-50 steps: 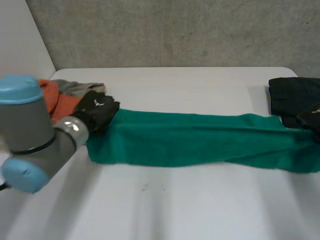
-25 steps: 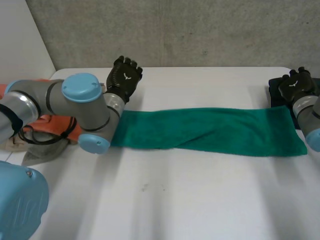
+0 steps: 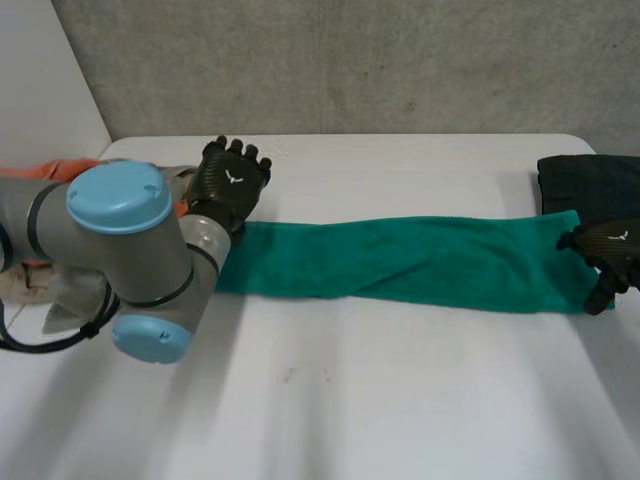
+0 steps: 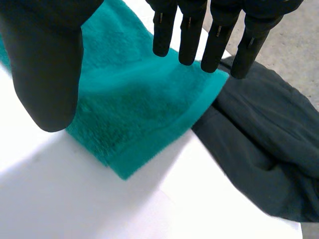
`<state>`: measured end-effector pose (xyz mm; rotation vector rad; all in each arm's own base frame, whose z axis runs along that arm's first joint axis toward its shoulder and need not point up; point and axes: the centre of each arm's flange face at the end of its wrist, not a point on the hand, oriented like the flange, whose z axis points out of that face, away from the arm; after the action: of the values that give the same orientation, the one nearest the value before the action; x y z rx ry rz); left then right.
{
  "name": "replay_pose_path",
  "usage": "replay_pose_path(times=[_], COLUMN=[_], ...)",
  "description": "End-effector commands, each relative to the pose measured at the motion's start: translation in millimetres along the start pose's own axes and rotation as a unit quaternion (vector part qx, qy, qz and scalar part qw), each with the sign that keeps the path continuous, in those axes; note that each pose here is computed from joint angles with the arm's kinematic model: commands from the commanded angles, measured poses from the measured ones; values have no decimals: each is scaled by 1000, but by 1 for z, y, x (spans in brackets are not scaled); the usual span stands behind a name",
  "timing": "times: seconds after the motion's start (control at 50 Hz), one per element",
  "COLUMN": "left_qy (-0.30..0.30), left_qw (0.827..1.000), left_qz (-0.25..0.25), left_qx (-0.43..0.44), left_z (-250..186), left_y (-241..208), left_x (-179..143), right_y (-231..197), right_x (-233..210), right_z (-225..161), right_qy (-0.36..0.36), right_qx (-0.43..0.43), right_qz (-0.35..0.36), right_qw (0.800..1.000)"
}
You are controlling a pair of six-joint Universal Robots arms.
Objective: Fold the laundry.
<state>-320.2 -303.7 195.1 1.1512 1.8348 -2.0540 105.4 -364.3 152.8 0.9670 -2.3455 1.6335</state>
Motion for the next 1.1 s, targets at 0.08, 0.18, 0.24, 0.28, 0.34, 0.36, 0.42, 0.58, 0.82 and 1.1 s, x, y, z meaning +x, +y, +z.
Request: replay_pose_path(times=[0.08,0.18,0.24,0.28,0.34,0.36,0.42,0.58,0.82,1.1], left_qy=[11,3,-2,-7,-11,-12,-12,-11,-11,-2], left_qw=[1000,1000,1000,999,999,999,999,999,999,997], left_qz=[-26,-28,-28,-29,-30,-30,-30,-31,-47,-62], left_qx=[-4,3,6,9,8,8,9,13,15,35], left_z=[-4,-9,-13,-17,-24,-25,-31,-42,-49,-48], left_y=[3,-4,-7,-11,-12,-12,-15,-16,-16,-28], left_x=[3,-6,-11,-17,-23,-24,-26,-27,-26,-19], right_y=[20,34,46,44,40,38,29,-91,-127,-111], right_x=[12,41,88,109,122,125,119,-11,-241,-264], right_z=[29,25,13,4,-3,-4,-4,-3,-53,-64], right_qy=[35,89,161,191,213,218,219,125,-121,-149], right_qx=[12,-34,-68,-78,-91,-94,-89,119,348,307], right_qz=[-30,-45,-59,-93,-146,-158,-178,-196,-261,-244], right_qw=[999,994,983,974,962,958,955,965,892,908])
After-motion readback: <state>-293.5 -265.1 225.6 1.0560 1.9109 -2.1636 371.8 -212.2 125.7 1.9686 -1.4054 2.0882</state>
